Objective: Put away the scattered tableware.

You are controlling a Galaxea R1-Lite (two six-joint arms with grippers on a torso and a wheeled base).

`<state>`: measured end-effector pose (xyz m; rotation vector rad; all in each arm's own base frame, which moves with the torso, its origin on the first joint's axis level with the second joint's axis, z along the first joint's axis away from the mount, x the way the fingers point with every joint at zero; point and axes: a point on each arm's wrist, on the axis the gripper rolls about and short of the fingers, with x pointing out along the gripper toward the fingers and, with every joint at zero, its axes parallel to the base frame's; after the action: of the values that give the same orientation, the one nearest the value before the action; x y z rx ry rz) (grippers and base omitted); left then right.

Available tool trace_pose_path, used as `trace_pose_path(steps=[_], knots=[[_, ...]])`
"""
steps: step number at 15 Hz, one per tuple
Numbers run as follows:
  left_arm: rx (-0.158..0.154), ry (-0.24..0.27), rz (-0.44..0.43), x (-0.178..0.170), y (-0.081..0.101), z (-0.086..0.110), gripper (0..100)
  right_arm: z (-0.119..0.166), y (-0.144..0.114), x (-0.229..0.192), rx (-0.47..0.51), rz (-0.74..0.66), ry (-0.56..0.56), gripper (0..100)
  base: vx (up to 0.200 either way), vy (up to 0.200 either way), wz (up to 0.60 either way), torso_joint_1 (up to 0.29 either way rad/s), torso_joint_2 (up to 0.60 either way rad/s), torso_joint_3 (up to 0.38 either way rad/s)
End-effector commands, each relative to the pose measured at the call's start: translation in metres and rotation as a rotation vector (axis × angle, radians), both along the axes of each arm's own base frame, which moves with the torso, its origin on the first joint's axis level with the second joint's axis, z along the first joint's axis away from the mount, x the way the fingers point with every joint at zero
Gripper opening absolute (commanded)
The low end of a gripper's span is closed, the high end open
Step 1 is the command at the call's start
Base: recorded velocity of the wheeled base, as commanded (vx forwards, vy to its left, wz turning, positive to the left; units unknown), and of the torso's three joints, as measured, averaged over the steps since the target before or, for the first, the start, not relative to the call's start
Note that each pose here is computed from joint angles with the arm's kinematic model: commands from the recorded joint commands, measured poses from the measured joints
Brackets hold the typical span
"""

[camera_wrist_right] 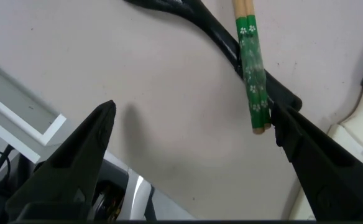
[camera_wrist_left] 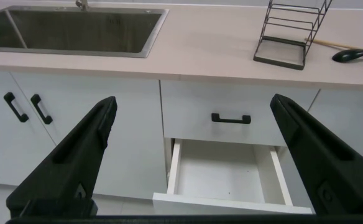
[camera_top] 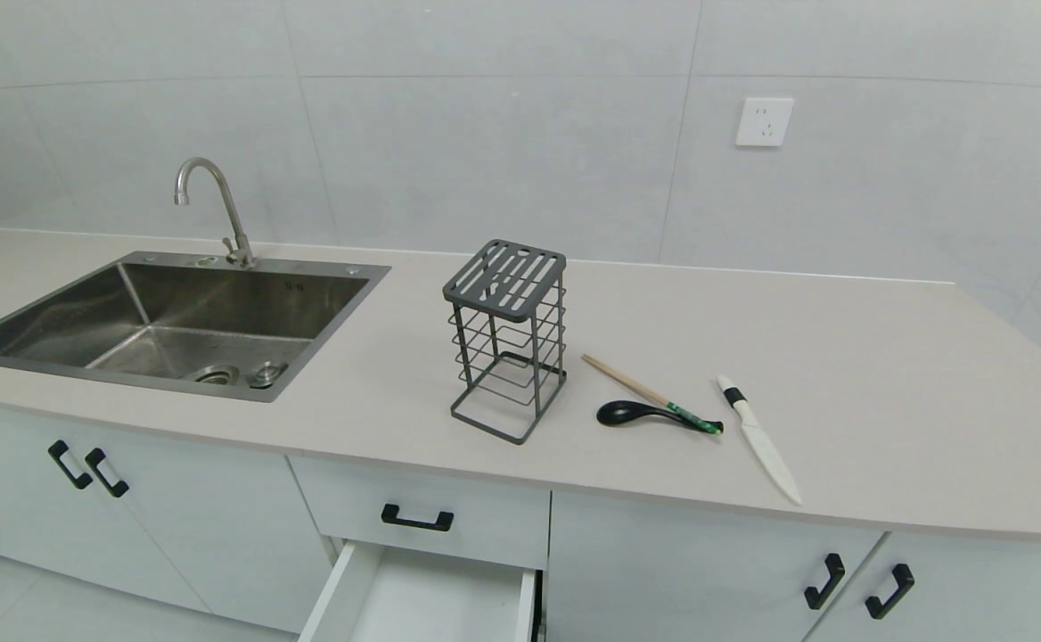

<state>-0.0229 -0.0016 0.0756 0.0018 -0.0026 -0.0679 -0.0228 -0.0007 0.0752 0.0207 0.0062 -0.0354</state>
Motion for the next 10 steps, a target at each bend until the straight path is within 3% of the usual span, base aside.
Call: trace_pose_path(steps=[1, 4, 6, 7, 10], knots=[[0.000, 0.001, 0.000, 0.000, 0.000, 0.000, 100, 0.000, 0.000, 0.000, 0.001, 0.000, 0.000, 100, 0.000, 0.000, 0.00, 0.000, 0.00, 0.000], [0.000, 0.001, 0.000, 0.000, 0.000, 0.000, 100, 0.004, 0.002, 0.000, -0.042, 0.075, -0.037, 100, 0.000, 0.000, 0.00, 0.000, 0.00, 0.000], [0.000, 0.001, 0.000, 0.000, 0.000, 0.000, 100, 0.026, 0.002, -0.003, -0.061, 0.069, -0.246, 100, 0.000, 0.000, 0.00, 0.000, 0.00, 0.000], [0.000, 0.001, 0.000, 0.000, 0.000, 0.000, 100, 0.036, 0.002, -0.006, -0.073, 0.082, -0.266, 100, 0.000, 0.000, 0.00, 0.000, 0.00, 0.000], [0.000, 0.001, 0.000, 0.000, 0.000, 0.000, 100, 0.073, 0.005, 0.004, -0.090, 0.225, -0.132, 100, 0.000, 0.000, 0.00, 0.000, 0.00, 0.000]])
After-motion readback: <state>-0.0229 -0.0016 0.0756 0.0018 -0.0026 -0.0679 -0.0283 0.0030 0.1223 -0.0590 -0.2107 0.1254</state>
